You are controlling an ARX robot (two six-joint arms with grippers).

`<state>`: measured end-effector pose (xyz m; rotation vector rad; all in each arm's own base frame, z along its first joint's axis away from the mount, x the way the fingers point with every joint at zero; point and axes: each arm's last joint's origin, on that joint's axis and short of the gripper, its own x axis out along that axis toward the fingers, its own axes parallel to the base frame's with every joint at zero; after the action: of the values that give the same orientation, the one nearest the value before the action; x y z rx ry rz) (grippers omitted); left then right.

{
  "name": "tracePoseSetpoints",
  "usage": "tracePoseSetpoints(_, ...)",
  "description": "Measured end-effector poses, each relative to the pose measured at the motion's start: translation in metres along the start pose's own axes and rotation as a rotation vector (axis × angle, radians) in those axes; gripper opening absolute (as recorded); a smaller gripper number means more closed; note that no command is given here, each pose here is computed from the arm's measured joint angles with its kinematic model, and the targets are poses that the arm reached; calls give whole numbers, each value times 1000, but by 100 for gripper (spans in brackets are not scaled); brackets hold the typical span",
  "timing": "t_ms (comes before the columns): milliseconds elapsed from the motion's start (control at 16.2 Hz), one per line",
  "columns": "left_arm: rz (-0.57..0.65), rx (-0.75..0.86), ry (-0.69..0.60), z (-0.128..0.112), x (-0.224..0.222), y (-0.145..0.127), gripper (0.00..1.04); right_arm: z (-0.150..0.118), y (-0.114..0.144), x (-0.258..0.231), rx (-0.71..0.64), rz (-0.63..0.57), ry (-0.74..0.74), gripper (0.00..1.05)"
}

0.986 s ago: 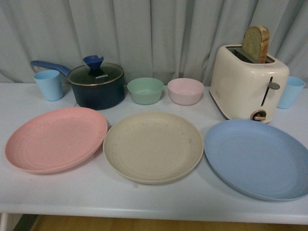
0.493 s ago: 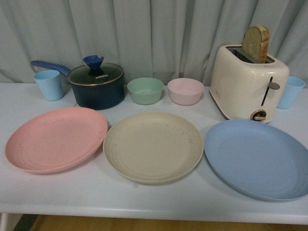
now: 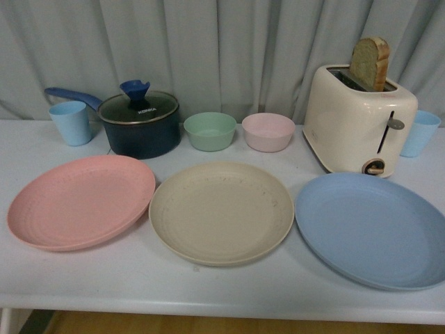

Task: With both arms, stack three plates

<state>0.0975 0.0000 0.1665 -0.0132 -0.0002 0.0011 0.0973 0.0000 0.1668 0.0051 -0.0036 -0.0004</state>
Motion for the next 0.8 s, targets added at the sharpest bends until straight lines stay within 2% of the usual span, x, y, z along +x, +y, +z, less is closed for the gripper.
tracePoseSetpoints(801,0,0,0,0,0,0,98,0,0,0,0,0,0,98)
